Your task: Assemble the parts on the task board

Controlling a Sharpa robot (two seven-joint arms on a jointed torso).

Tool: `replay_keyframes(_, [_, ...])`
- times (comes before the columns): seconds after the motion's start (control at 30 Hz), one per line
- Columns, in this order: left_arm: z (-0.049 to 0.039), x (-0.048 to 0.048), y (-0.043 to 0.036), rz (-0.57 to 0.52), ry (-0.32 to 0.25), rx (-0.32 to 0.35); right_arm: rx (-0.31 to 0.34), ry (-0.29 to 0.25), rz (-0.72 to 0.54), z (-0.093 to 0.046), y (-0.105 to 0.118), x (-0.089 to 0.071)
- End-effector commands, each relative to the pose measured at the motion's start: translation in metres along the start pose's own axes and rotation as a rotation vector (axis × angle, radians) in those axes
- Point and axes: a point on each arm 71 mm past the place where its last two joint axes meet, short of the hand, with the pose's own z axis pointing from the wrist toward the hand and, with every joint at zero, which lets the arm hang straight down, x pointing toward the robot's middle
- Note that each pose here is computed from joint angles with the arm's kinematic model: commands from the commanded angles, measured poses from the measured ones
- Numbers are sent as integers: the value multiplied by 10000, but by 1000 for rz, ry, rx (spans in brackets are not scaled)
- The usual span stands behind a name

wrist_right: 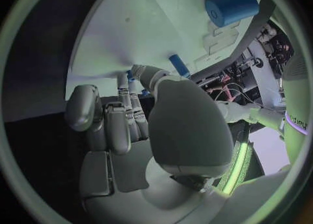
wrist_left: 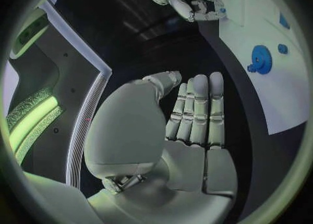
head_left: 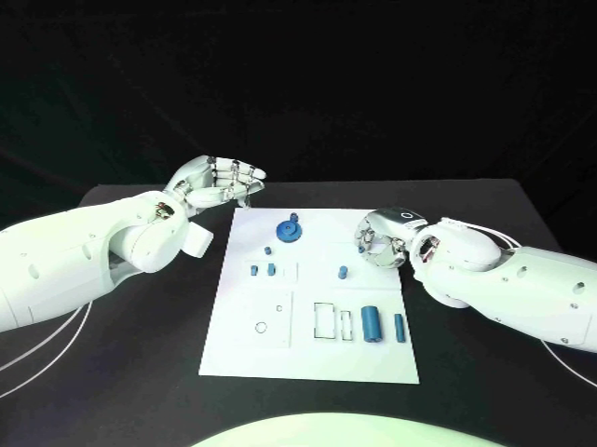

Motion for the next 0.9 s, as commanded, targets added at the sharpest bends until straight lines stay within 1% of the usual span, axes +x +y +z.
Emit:
replay_keyframes(0.03, [3,10,-28,-10,-1,21,0,36,-20,9,15,64])
replay_keyframes(0.4, [1,15,-29,-11,1,18,-3,46,-21,39,82,133])
replay_keyframes(0.73, [-1,12,-32,-7,-10,18,12,81,-51,52,125,213])
replay_keyframes(0.8, [-3,9,-32,-7,-12,18,16,81,-61,50,127,217])
replay_keyframes(0.9, [-6,5,-32,-6,-14,17,20,60,-73,47,134,207])
